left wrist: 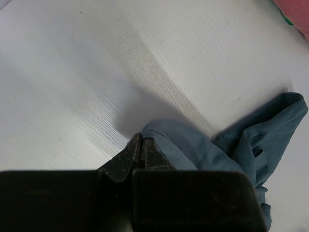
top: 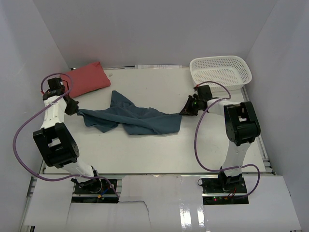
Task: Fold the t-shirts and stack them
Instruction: Flatten out the tshirt
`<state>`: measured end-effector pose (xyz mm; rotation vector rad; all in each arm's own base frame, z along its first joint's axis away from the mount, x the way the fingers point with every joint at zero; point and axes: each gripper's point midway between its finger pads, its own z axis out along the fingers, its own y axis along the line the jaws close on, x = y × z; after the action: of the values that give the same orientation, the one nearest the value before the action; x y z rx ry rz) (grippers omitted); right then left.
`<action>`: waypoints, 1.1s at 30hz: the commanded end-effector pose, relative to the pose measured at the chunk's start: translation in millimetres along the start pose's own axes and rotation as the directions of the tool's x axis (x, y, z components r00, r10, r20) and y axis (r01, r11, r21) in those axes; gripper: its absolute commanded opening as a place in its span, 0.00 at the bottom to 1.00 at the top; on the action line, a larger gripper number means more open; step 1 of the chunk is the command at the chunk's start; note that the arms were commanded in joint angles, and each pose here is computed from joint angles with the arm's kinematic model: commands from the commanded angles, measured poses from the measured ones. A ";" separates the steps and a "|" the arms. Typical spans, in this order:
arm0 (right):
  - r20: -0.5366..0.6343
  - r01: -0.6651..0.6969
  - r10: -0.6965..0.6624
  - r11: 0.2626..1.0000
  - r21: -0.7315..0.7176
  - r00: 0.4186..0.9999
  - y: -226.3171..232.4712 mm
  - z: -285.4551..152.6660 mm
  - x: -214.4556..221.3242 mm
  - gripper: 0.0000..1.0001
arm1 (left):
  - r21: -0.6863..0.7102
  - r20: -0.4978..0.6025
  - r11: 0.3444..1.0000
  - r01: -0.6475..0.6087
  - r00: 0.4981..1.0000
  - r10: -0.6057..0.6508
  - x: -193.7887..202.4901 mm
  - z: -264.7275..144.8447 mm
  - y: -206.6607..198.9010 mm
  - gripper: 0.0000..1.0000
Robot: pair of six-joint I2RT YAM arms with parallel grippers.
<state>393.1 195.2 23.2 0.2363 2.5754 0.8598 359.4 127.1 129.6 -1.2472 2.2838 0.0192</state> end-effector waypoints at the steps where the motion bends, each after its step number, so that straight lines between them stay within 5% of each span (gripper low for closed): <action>1: 0.078 0.109 -0.107 0.994 -0.012 0.991 23.0 -14.2 -35.2 0.08 | 0.055 0.043 0.998 -0.014 0.999 0.011 -7.4 -16.4 -8.9 0.00; 12: 0.330 0.391 -0.341 0.915 -0.100 0.881 147.1 -110.3 -146.1 0.08 | 0.218 0.093 0.946 -0.241 0.970 0.225 30.4 -59.7 -73.3 0.00; 22: 0.532 0.594 -0.460 0.798 -0.103 0.711 219.9 -226.3 -155.2 0.08 | 0.352 0.255 0.860 -0.369 0.922 0.291 19.7 -122.8 -102.4 0.00; 26: 0.648 0.672 -0.476 0.737 -0.076 0.595 251.3 -298.9 -145.1 0.08 | 0.453 0.336 0.801 -0.391 0.907 0.252 15.3 -165.3 -112.0 0.00; 30: 0.736 0.733 -0.476 0.679 -0.040 0.482 271.7 -355.7 -128.7 0.08 | 0.588 0.408 0.680 -0.438 0.886 0.218 18.5 -219.0 -126.8 0.00; 33: 0.787 0.770 -0.463 0.637 -0.025 0.408 281.4 -391.1 -109.3 0.08 | 0.722 0.448 0.460 -0.517 0.856 0.258 42.0 -262.9 -152.5 0.00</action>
<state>359.5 182.7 466.3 -0.3876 1.6316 0.7476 353.5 -16.3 314.5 -0.4334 1.9950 -0.4053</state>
